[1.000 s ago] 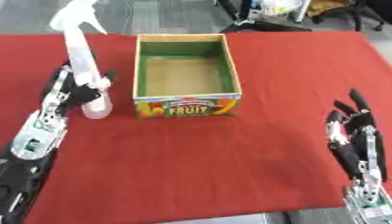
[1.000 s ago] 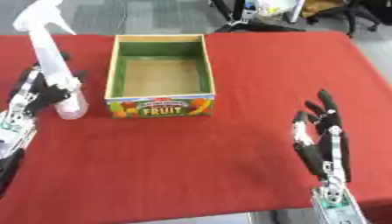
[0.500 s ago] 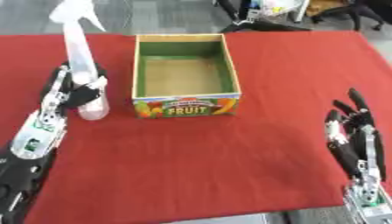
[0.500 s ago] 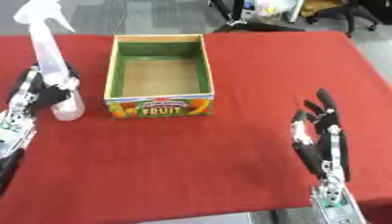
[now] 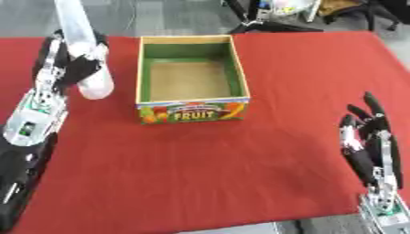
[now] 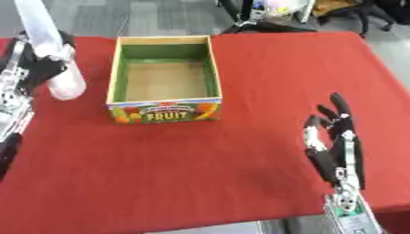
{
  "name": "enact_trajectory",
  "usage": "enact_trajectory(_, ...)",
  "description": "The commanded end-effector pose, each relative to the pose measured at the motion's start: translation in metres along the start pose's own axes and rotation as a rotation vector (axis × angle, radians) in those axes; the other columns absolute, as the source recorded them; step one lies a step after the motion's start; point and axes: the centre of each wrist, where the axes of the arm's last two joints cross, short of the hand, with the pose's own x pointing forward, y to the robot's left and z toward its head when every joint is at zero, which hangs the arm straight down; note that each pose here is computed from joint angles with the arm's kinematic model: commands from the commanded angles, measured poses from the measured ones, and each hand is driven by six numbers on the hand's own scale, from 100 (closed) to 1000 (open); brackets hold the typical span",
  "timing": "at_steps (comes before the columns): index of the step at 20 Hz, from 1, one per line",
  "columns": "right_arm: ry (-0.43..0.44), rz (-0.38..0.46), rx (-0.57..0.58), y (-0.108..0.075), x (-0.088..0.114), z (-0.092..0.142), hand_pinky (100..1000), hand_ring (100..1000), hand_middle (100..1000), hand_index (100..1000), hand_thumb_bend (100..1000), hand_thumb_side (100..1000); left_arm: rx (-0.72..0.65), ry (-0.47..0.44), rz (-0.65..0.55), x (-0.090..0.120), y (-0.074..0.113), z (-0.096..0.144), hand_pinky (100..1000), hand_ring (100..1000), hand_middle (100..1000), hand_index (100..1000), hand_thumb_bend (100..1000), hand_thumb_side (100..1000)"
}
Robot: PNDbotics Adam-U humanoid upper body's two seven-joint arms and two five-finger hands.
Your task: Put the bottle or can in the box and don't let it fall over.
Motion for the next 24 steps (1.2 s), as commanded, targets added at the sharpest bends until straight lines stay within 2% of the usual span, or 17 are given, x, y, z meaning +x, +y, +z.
enact_trajectory(1, -0.026, -0.003, 0.016, -0.001, 0.004, -0.006, 798, 870, 1000, 964, 100, 470, -0.048, -0.070, -0.036, 0.027, 0.003, -0.019, 371, 824, 380, 559, 100, 164)
enact_trajectory(6, -0.037, -0.020, 0.036, 0.005, 0.006, -0.009, 798, 869, 1000, 964, 100, 470, -0.148, -0.070, -0.048, 0.030, -0.020, -0.038, 383, 841, 386, 565, 100, 152)
enact_trajectory(14, -0.052, -0.052, 0.063, 0.014, 0.009, -0.013, 798, 869, 1000, 964, 100, 470, -0.310, -0.023, 0.027, 0.000, -0.066, -0.043, 463, 903, 413, 595, 100, 111)
enact_trajectory(16, -0.055, -0.057, 0.066, 0.016, 0.010, -0.014, 798, 869, 1000, 964, 100, 470, -0.328, -0.020, 0.037, -0.006, -0.073, -0.041, 525, 940, 453, 625, 100, 100)
enact_trajectory(17, -0.056, -0.058, 0.067, 0.016, 0.010, -0.015, 798, 869, 1000, 964, 100, 470, -0.336, -0.022, 0.034, -0.008, -0.075, -0.040, 612, 999, 516, 670, 100, 100)
enact_trajectory(18, -0.057, -0.059, 0.067, 0.016, 0.010, -0.015, 798, 868, 1000, 964, 100, 470, -0.344, -0.028, 0.024, -0.009, -0.077, -0.039, 659, 1000, 562, 700, 170, 100)
enact_trajectory(19, -0.058, -0.059, 0.066, 0.016, 0.011, -0.015, 798, 868, 1000, 964, 100, 470, -0.349, -0.038, 0.010, -0.010, -0.077, -0.039, 752, 1000, 672, 758, 358, 161)
enact_trajectory(21, -0.058, -0.059, 0.065, 0.016, 0.011, -0.016, 798, 868, 1000, 964, 100, 470, -0.347, -0.056, -0.017, -0.010, -0.076, -0.038, 854, 1000, 828, 844, 714, 395)
enact_trajectory(24, -0.058, -0.057, 0.063, 0.016, 0.011, -0.016, 798, 868, 1000, 964, 100, 470, -0.339, -0.088, -0.054, -0.010, -0.070, -0.036, 925, 1000, 926, 903, 886, 473)
